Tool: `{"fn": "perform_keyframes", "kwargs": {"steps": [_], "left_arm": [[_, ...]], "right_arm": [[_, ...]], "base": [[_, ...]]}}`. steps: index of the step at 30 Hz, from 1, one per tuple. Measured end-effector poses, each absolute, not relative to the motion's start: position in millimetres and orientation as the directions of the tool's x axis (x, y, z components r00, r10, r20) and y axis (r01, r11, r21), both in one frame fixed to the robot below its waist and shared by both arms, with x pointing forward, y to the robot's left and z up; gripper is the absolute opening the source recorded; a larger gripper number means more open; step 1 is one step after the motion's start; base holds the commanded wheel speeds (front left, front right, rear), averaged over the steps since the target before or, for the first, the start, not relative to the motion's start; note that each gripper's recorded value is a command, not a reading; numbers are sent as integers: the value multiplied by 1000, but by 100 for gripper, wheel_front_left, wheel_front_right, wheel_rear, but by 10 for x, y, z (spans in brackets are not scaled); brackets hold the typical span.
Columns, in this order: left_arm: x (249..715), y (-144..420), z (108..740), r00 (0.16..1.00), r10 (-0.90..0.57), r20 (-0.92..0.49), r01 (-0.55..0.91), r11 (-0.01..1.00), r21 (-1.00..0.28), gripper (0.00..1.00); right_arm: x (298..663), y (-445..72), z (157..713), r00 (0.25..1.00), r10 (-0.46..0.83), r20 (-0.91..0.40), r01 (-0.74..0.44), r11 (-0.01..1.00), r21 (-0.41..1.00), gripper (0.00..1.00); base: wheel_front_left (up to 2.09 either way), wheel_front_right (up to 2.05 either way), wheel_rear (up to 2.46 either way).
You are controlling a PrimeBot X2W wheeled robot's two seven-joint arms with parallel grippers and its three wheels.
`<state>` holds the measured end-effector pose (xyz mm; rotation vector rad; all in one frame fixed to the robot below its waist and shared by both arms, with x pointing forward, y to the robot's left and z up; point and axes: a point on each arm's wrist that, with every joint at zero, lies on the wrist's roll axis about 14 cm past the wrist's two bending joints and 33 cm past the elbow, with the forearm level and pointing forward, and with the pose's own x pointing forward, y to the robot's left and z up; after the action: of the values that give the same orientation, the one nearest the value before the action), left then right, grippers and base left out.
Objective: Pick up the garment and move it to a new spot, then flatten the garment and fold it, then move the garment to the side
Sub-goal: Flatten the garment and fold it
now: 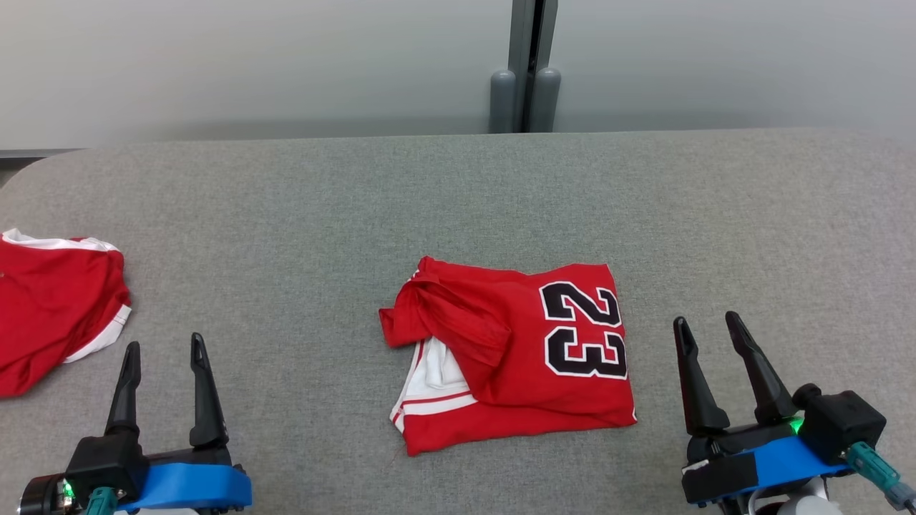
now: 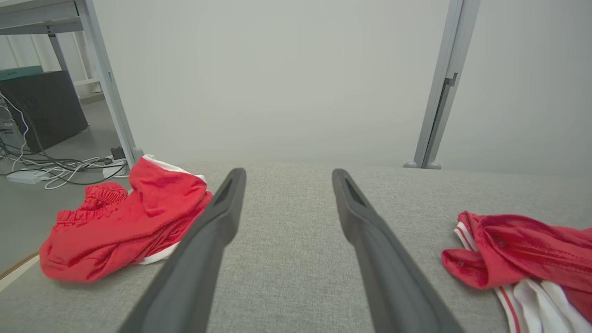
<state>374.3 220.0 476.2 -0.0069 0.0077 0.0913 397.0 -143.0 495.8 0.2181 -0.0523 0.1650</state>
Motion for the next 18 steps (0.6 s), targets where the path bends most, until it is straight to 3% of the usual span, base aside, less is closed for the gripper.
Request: {"fn": "perform_keyframes", "kwargs": {"steps": [13, 14, 15, 17, 18], "left_arm": [[3688, 2250, 4748, 994, 108, -14, -108, 994, -6, 100], [3692, 2252, 4752, 994, 108, -13, -108, 994, -6, 100], [3699, 2255, 4757, 994, 108, -12, -108, 994, -6, 100], [3706, 2258, 4762, 994, 108, -10, -108, 994, -6, 100], [3700, 2260, 4751, 994, 108, -14, -108, 994, -6, 100]], "right_arm": [[4123, -1195, 4942, 972, 226, 63, -234, 955, 184, 100], [4160, -1151, 4933, 969, 240, 60, -247, 952, 181, 49], [4195, -1107, 4926, 966, 252, 57, -258, 949, 180, 41], [4267, -1013, 4892, 959, 280, 45, -283, 943, 176, 0], [4302, -969, 4867, 956, 292, 36, -294, 940, 174, 0]], "base": [[0, 0, 0], [0, 0, 0], [0, 0, 0], [0, 0, 0], [0, 0, 0]]}}
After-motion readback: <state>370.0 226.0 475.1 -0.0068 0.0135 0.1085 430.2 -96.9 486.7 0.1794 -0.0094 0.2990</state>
